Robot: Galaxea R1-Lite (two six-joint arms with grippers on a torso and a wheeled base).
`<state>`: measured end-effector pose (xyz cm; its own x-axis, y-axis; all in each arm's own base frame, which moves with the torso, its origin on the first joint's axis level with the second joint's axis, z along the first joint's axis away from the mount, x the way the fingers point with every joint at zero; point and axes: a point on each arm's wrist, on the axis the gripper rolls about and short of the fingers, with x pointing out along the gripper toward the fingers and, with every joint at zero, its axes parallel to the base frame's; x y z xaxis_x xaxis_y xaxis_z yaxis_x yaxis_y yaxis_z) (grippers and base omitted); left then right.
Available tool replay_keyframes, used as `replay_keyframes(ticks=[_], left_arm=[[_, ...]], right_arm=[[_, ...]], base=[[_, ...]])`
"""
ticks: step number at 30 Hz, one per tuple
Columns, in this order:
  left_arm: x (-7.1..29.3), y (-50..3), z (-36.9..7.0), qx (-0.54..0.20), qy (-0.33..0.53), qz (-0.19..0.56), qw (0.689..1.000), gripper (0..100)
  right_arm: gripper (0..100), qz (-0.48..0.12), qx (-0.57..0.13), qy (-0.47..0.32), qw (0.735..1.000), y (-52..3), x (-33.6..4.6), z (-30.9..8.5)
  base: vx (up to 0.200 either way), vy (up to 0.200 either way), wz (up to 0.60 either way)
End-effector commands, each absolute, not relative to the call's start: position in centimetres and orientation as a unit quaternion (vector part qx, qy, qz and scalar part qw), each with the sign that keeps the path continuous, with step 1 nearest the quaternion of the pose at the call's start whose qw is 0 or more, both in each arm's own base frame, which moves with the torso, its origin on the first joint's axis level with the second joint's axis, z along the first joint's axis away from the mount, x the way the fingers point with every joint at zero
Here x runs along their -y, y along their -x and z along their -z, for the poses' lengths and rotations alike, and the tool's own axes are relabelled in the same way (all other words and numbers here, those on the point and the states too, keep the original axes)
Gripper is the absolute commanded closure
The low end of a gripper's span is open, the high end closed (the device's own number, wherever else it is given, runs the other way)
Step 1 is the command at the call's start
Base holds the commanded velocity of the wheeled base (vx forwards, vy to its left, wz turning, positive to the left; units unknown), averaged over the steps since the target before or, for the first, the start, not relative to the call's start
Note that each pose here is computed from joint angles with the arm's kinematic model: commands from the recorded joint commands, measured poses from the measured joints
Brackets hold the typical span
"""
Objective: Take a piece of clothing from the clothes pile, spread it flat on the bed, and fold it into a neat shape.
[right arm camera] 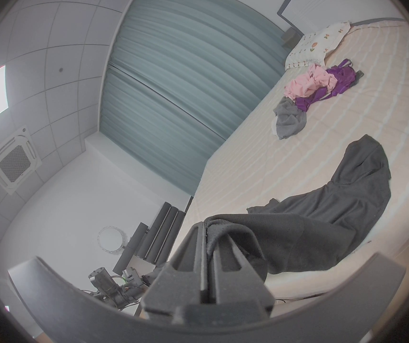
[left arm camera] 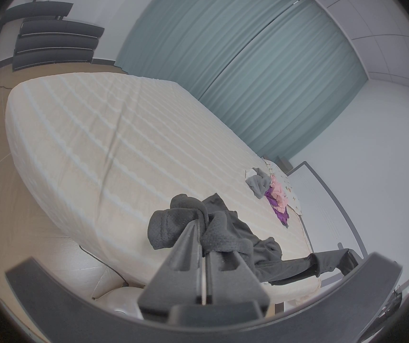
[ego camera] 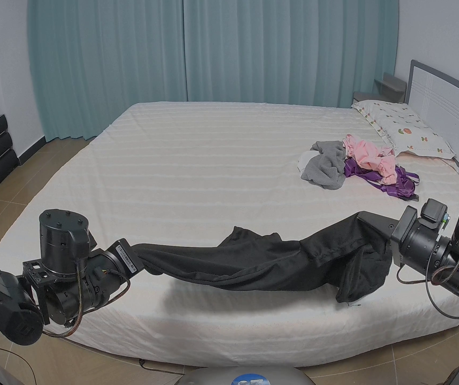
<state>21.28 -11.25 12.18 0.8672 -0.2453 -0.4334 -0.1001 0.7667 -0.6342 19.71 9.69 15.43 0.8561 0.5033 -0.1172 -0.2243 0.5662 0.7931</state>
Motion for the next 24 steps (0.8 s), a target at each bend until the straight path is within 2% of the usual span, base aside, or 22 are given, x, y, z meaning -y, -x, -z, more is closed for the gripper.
replay_keyframes(ticks=[1, 5, 10, 13, 21, 24], left_arm=[[11.1, -20.2, -13.3, -0.238, 0.346, 0.056, 0.906, 100], [10.5, -18.9, -15.3, -0.208, 0.353, 0.062, 0.91, 100], [9.7, -17.1, -17.9, -0.182, 0.349, 0.076, 0.916, 100], [8.5, -15.8, -20.2, -0.145, 0.319, 0.068, 0.934, 100], [8.4, -16.1, -24.8, -0.115, 0.321, 0.071, 0.937, 100], [8.8, -19.1, -25.6, -0.116, 0.319, 0.045, 0.94, 100]], right_arm=[[100, -0.228, -0.134, -0.419, 0.869, -18.0, -8.9, -17.0], [100, -0.253, -0.097, -0.417, 0.868, -15.8, -8.1, -18.9], [100, -0.278, -0.053, -0.383, 0.88, -13.4, -7.2, -21.0], [100, -0.272, -0.01, -0.374, 0.886, -12.6, -6.4, -23.8], [100, -0.242, 0.031, -0.367, 0.898, -15.1, -7.0, -29.0], [100, -0.21, 0.048, -0.359, 0.908, -19.0, -7.7, -30.7]], base=[[-0.2, 0.0, 0.0], [0.0, 0.0, 0.0], [0.0, 0.0, 0.0], [0.0, 0.0, 0.0], [0.0, 0.0, 0.0], [0.0, 0.0, 0.0]])
